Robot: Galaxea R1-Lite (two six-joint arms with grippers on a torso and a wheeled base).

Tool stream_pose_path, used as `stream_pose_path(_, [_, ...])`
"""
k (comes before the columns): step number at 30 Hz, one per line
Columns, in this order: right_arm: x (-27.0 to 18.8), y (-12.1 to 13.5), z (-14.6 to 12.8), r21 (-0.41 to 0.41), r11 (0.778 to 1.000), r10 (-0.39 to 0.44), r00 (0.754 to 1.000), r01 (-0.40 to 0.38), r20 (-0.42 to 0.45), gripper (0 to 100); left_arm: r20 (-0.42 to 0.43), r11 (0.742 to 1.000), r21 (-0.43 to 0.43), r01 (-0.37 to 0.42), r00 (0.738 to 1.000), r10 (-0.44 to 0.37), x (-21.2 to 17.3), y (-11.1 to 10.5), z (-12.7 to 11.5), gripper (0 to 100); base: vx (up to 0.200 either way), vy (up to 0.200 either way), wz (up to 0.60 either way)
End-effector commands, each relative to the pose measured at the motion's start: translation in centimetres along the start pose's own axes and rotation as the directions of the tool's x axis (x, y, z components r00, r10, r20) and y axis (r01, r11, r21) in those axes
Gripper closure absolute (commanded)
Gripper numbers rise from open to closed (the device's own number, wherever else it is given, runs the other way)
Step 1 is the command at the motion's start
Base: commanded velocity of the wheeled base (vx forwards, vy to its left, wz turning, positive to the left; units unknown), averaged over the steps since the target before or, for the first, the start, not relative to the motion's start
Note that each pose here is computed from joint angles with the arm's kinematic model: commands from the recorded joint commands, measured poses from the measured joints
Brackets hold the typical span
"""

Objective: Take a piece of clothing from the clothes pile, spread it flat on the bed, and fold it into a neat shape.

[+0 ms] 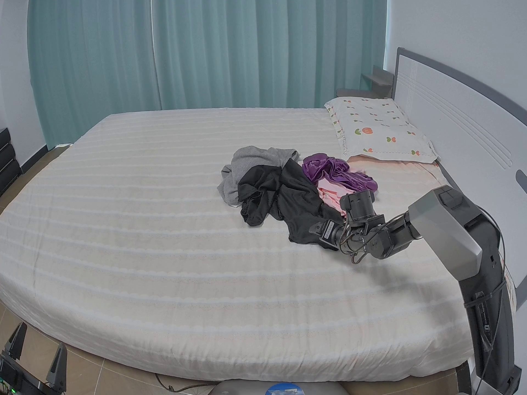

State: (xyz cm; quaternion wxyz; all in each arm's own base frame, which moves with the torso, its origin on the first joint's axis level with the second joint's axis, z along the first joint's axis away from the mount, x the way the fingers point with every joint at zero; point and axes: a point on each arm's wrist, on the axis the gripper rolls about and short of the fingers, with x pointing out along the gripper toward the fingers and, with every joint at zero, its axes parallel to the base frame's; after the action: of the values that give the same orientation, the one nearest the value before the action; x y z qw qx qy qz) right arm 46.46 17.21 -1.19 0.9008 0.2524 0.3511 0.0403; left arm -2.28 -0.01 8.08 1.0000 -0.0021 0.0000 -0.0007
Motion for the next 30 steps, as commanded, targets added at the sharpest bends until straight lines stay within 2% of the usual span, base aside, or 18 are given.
stream_pose_path(1, [1.9, -0.8, -1.0, 0.002, 1.0, -0.019, 1.0, 0.019, -0.023, 0, 0.0, 1.0, 0.0, 0.0, 1.0, 0.0, 0.0, 0.0, -0.5, 0, 0.0, 0.0, 0.0])
stream_pose_path(15, [3.7, 0.0, 0.7, 0.01, 0.999, -0.035, 0.997, 0.035, 0.065, 0, 0.0, 1.0, 0.0, 0.0, 1.0, 0.0, 0.0, 0.0, -0.5, 0, 0.0, 0.0, 0.0])
stream_pose_path(21, [5.3, 0.4, -1.3, -0.012, 0.999, -0.047, 0.998, 0.048, 0.027, 0, 0.0, 1.0, -0.002, 0.0, 1.0, 0.0, 0.0, 0.0, -0.5, 0, 0.0, 0.0, 0.0])
stream_pose_path(22, [5.3, 0.4, -1.3, -0.012, 0.999, -0.047, 0.998, 0.048, 0.027, 100, 0.0, 1.0, -0.002, 0.0, 1.0, 0.0, 0.0, 0.0, -0.5, 0, 0.0, 0.0, 0.0])
stream_pose_path(30, [4.9, 1.3, 0.1, 0.008, 0.999, -0.04, 0.996, 0.04, 0.081, 100, 0.0, 1.0, 0.0, 0.0, 1.0, 0.0, 0.0, 0.0, -0.5, 0, 0.0, 0.0, 0.0])
